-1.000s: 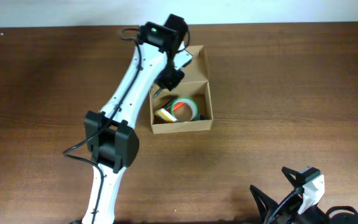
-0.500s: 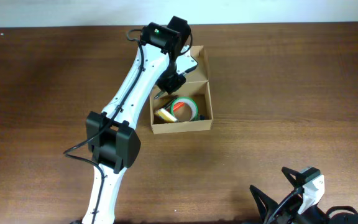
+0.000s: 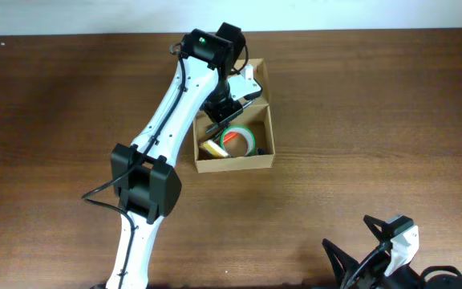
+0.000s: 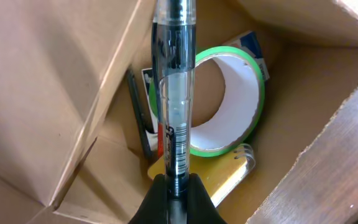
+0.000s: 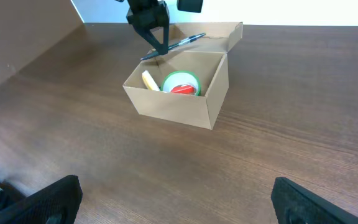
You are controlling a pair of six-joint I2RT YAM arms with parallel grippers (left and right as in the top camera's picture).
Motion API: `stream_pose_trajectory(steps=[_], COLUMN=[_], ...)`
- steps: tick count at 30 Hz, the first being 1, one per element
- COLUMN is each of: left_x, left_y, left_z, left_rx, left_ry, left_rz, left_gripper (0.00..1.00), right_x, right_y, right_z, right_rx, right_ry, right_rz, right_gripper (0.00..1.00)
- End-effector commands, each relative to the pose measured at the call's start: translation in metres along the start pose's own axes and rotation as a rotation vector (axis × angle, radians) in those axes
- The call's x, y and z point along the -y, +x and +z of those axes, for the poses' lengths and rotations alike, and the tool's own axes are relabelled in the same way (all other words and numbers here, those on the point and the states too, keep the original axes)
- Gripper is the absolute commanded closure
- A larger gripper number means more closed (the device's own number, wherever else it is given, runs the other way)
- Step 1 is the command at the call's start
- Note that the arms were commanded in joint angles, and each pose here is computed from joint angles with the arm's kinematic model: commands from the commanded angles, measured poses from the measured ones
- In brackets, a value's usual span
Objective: Pack container
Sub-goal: 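Carry the black pen into the cardboard box and drop it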
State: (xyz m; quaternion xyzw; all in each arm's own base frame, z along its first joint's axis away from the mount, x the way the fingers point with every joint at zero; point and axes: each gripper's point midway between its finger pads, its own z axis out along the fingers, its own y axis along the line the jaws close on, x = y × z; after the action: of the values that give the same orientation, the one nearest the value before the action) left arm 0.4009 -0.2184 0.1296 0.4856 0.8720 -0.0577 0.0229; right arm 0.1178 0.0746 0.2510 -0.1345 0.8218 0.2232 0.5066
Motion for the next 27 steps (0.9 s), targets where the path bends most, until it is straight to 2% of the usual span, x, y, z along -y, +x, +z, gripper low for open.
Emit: stream_pose_trajectory(steps=[1,6,13,15,16,17,18,27], left_x=[0.004,0.001,-0.004,-0.004,-0.004,-0.005,-0.005,-0.007], left_y=[-0.007,-0.006,-0.005,-0.005,-0.005,-0.006,-0.006,-0.008], left_z=[-0.007,-0.007,-0.007,-0.007,-0.007,-0.007,-0.007,-0.007], left_rx=[0.033,0.027,0.020,0.022,0.023,0.024,0.026,0.034], left_ry=[0.007,-0.008,-0.029,-0.031,-0.032,-0.033,-0.035,-0.045], left_rz=[0.085,0.117,0.117,0.116,0.117,0.117,0.117,0.114], left_gripper=[0.98,0.97,0.73,0.60,0.46,0.07,0.01,0.00], right_x=[-0.001,-0.001,-0.001,-0.001,-0.001,-0.001,-0.001,-0.001], right_y=[0.000,0.000,0.000,0.000,0.000,0.000,0.000,0.000], right_z=[0.000,0.000,0.000,0.000,0.000,0.000,0.000,0.000], right_rx=[0.005,0.005,0.005,0.005,0.005,0.005,0.005,0.005], right_ry=[-0.009,-0.009,-0.009,-0.009,-0.009,-0.009,-0.009,-0.009], right_rz=[0.006,0.006,0.007,0.006,0.006,0.006,0.006,0.006], right_gripper=[0.01,0.01,0.01,0.01,0.01,0.01,0.01,0.01])
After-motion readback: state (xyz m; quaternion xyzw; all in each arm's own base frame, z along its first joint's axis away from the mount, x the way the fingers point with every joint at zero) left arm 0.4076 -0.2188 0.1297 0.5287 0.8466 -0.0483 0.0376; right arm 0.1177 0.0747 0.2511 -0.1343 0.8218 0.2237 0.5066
